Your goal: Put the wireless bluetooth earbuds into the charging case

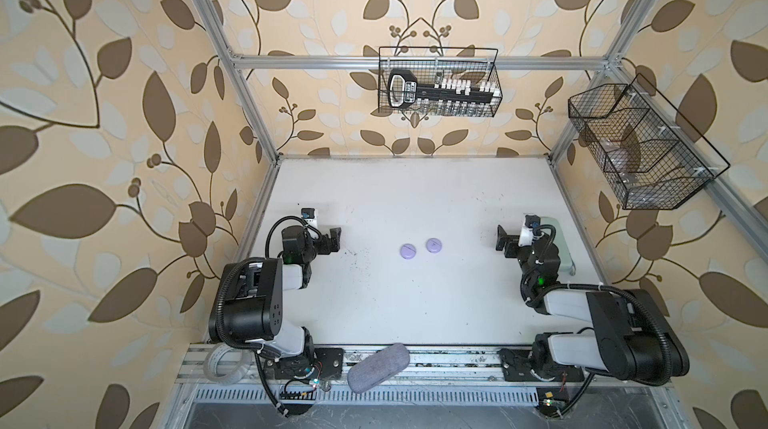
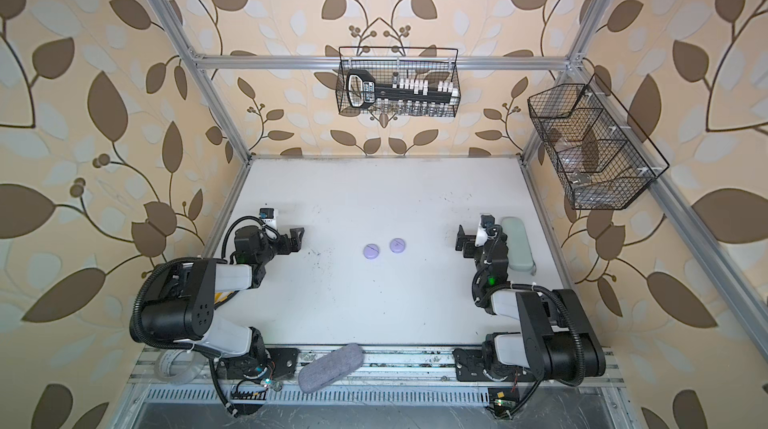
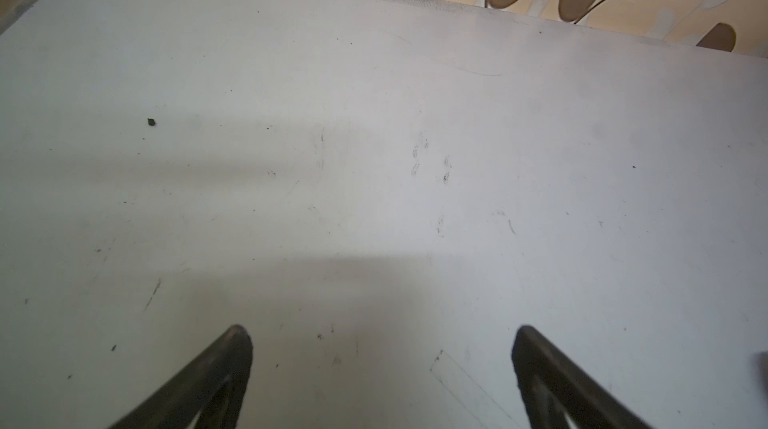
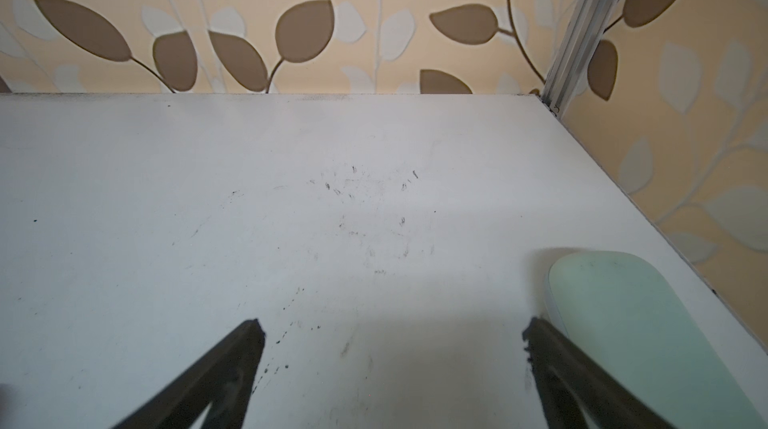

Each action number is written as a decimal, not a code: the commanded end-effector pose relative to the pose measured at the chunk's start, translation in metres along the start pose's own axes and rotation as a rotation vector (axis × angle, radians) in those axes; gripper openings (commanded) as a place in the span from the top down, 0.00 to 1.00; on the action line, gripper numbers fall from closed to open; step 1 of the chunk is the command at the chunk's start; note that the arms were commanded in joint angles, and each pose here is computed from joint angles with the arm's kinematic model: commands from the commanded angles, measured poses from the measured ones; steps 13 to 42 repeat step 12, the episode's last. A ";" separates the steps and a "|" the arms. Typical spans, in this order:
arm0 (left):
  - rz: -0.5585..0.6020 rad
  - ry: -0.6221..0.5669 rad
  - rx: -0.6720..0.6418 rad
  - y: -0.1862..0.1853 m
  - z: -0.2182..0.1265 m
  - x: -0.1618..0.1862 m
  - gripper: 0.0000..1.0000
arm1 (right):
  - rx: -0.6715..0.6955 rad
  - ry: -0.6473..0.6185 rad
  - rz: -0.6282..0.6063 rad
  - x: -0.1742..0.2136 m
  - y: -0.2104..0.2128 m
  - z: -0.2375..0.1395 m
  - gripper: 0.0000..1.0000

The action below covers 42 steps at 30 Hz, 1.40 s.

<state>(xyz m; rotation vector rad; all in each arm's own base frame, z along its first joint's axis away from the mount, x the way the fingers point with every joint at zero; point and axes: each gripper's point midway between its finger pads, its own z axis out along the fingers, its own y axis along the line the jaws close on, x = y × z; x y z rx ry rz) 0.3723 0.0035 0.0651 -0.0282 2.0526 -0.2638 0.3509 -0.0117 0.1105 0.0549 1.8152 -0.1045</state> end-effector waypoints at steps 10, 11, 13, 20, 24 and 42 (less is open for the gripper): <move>0.015 -0.058 0.006 -0.003 -0.001 -0.017 0.01 | -0.002 -0.025 -0.009 -0.007 0.000 0.001 0.00; 0.015 -0.056 0.005 -0.002 -0.001 -0.016 0.01 | -0.003 -0.026 -0.009 -0.007 0.000 0.001 0.00; 0.014 -0.057 0.005 -0.002 -0.001 -0.016 0.01 | -0.001 -0.029 -0.008 -0.007 0.000 0.000 0.00; 0.014 -0.057 0.005 -0.002 -0.001 -0.016 0.01 | -0.001 -0.029 -0.008 -0.007 0.000 0.000 0.00; 0.014 -0.057 0.005 -0.002 -0.001 -0.016 0.01 | -0.001 -0.029 -0.008 -0.007 0.000 0.000 0.00; 0.014 -0.057 0.005 -0.002 -0.001 -0.016 0.01 | -0.001 -0.029 -0.008 -0.007 0.000 0.000 0.00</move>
